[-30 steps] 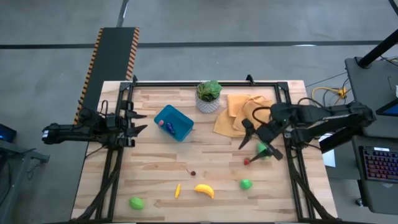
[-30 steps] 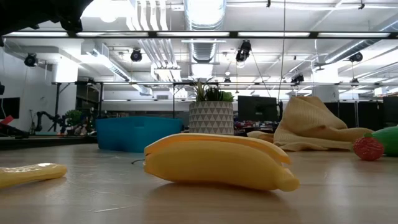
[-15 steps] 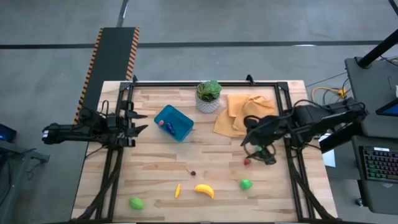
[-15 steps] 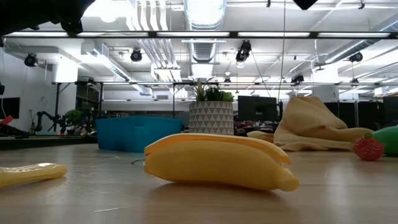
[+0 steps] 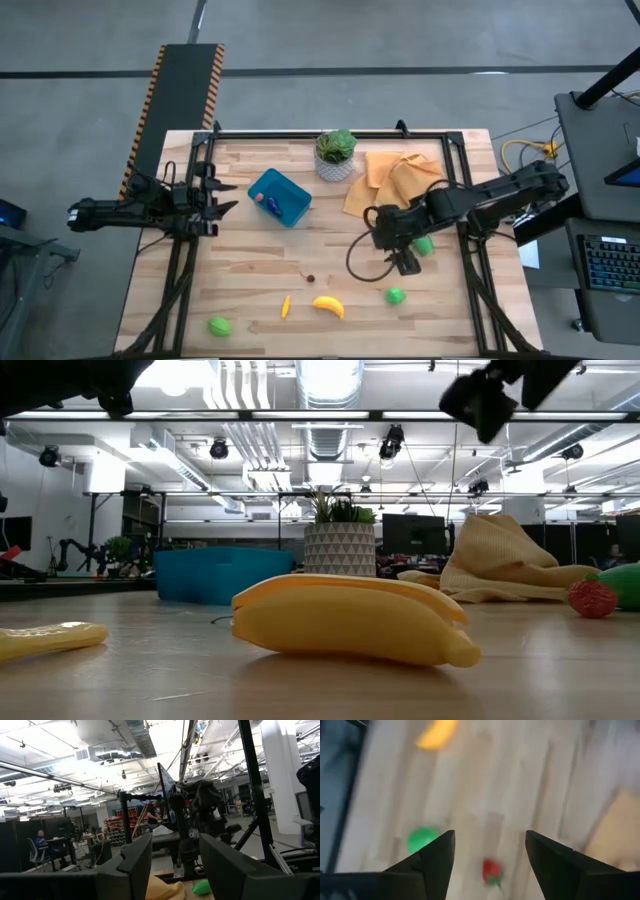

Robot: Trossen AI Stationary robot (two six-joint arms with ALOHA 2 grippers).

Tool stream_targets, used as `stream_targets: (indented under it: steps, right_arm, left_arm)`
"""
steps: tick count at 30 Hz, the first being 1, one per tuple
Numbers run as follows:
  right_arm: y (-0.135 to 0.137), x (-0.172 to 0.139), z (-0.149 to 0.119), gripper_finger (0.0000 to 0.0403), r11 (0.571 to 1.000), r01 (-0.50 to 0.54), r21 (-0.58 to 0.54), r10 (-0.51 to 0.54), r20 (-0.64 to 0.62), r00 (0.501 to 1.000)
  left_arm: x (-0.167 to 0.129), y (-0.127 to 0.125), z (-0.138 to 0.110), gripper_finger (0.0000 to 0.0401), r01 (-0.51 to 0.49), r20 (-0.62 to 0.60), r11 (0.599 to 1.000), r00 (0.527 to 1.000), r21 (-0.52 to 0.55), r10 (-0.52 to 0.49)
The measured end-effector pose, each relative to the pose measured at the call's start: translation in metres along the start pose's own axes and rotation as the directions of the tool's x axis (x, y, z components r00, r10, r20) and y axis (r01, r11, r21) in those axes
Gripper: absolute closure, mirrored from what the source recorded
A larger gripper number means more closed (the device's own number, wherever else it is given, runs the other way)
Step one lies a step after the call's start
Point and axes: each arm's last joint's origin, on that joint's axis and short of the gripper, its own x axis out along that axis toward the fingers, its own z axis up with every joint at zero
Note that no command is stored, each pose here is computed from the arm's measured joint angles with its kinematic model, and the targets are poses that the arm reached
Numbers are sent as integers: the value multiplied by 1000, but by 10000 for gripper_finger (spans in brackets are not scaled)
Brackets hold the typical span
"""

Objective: Pick and placing Produce into tupperware
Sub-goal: Put the red strawberry into the blue bin

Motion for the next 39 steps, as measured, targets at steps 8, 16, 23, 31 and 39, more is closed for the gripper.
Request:
stream_targets:
  steps: [8,16,23,31,39]
  right_arm:
    - [-3,15,-18,179,991,50,127,-25,-190,981]
    - [-9,43,-45,179,988,76,137,-32,-298,954]
    - [-13,67,-61,179,987,89,132,-47,-290,956]
    - [-16,84,-76,179,988,87,124,-48,-286,957]
    - [-18,94,-82,189,989,83,123,-48,-260,964]
  left_arm:
    - [0,0,0,250,0,0,1000,1000,0,0]
    - [0,0,0,250,-1,1,1000,1000,0,1]
    - [0,0,0,250,-1,2,1000,1000,0,1]
    - [0,0,0,250,0,2,1000,1000,0,0]
    - [0,0,0,250,0,2,1000,1000,0,0]
